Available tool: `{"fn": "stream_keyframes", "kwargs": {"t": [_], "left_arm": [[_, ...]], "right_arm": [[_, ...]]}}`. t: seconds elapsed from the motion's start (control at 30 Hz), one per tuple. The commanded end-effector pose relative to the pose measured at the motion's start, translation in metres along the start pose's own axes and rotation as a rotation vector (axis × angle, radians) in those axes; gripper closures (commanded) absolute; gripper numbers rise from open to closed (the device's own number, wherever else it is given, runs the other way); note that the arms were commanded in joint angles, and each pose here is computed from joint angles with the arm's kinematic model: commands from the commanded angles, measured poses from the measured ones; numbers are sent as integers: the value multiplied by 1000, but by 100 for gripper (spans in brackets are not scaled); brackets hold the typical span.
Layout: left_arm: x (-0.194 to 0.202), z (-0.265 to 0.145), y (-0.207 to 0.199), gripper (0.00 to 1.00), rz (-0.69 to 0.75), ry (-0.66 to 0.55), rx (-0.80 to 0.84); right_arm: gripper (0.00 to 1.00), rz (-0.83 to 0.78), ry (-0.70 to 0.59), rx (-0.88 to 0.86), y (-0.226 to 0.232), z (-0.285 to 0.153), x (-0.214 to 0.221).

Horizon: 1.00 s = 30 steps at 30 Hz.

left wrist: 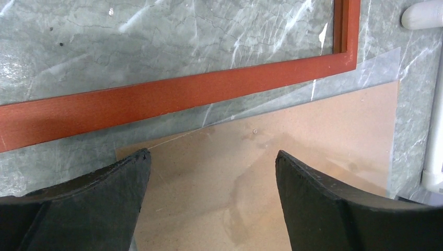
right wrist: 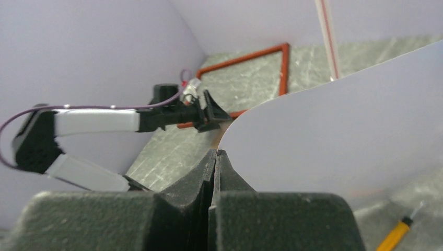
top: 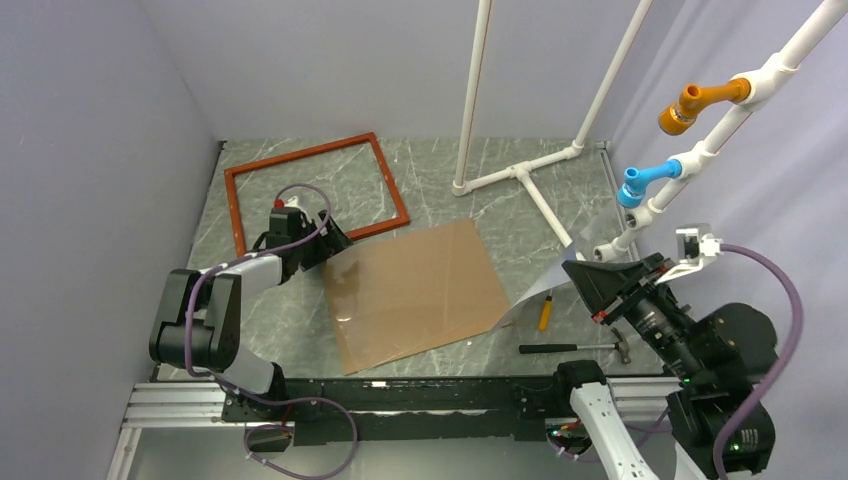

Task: Take the photo out of the frame

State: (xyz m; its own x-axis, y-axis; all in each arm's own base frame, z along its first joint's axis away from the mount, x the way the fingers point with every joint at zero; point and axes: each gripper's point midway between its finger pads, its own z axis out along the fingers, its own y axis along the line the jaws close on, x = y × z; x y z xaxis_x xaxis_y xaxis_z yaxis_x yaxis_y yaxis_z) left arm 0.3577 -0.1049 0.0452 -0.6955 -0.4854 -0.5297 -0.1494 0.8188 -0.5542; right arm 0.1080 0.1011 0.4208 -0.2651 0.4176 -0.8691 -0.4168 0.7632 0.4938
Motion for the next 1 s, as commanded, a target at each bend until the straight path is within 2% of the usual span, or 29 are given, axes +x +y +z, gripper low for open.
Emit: {"fn": "stream_keyframes", "kwargs": {"t": [0.0,0.23,0.43,0.6,0.83,0.97], "left_arm": [[18,-1,8,6,11,78,-40],[-3,-24,-25,2,33,55,42],[-34,-73,-63,1,126,-16,119],[-55,-115,-77,1,209,-109,117],[-77,-167,-81,2,246,-263,78],[-95,-205,-82,1,296,-391,35]], "right_arm": [[100,-97,-17,-200,41,4,-26],[100,8,27,-464,81,32,-49],[100,109,76,-555,78,70,-56],[100,188,101,-595,82,100,-57],[100,212,280,-675,150,159,2],[100,235,280,-790,190,167,-4]]}}
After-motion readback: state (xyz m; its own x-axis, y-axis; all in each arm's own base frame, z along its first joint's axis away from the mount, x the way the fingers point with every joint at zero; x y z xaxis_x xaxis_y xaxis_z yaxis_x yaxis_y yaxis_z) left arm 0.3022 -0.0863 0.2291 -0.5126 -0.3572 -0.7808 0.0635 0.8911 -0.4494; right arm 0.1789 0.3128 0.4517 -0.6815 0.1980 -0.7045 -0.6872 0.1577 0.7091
